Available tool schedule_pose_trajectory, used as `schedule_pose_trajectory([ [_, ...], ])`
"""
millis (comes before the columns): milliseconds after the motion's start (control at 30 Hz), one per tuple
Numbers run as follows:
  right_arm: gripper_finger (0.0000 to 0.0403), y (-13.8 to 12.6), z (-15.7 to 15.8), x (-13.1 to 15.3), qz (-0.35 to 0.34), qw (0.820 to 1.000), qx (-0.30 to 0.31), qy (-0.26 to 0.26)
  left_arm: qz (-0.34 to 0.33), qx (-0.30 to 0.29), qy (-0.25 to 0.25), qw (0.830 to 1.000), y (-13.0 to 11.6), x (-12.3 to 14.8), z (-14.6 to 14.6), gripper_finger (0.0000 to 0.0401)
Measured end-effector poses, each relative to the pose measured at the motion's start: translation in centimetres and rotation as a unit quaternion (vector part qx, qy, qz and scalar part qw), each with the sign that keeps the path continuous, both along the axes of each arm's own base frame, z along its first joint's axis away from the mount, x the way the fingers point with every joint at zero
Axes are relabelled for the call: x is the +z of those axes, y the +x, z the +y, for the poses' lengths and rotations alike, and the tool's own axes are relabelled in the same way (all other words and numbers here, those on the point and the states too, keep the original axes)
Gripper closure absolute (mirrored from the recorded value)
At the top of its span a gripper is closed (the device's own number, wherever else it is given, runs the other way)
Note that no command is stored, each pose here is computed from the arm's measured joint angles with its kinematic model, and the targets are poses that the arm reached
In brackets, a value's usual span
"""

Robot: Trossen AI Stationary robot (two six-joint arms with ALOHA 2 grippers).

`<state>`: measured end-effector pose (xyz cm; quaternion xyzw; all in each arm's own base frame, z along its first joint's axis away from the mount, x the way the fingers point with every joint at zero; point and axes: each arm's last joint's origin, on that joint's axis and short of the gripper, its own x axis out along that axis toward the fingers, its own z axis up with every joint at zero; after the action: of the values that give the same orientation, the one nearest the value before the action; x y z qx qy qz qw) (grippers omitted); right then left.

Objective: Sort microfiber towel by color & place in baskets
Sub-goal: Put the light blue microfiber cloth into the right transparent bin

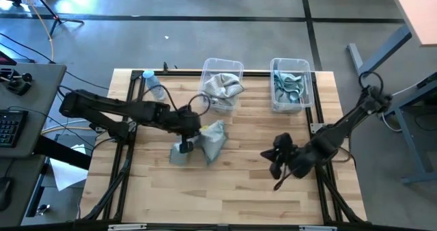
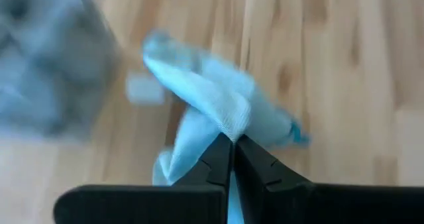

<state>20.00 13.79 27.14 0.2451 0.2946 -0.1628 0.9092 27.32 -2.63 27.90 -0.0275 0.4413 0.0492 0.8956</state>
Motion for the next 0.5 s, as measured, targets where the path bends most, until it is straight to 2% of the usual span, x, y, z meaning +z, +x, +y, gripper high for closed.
schedule_pose_trajectory([
  [133,0.0403,-2.0,-2.1,-1.6,-0.051,0.998,0.025,0.000,-0.073,0.014,0.007,0.997,0.7,5.3,-0.3,0.0400],
  [300,0.0403,-3.9,-4.3,-3.3,-0.087,0.995,0.052,-0.016,-0.182,0.035,-0.025,0.982,0.9,11.7,-0.4,0.0400],
  [400,0.0403,-4.5,-5.6,-3.9,-0.093,0.994,0.049,-0.031,-0.224,0.045,-0.030,0.973,1.2,13.8,-0.7,0.0401],
  [500,0.0403,-4.5,-6.7,-3.6,-0.105,0.993,0.032,-0.041,-0.251,0.048,-0.027,0.966,2.2,14.4,-1.1,0.0401],
])
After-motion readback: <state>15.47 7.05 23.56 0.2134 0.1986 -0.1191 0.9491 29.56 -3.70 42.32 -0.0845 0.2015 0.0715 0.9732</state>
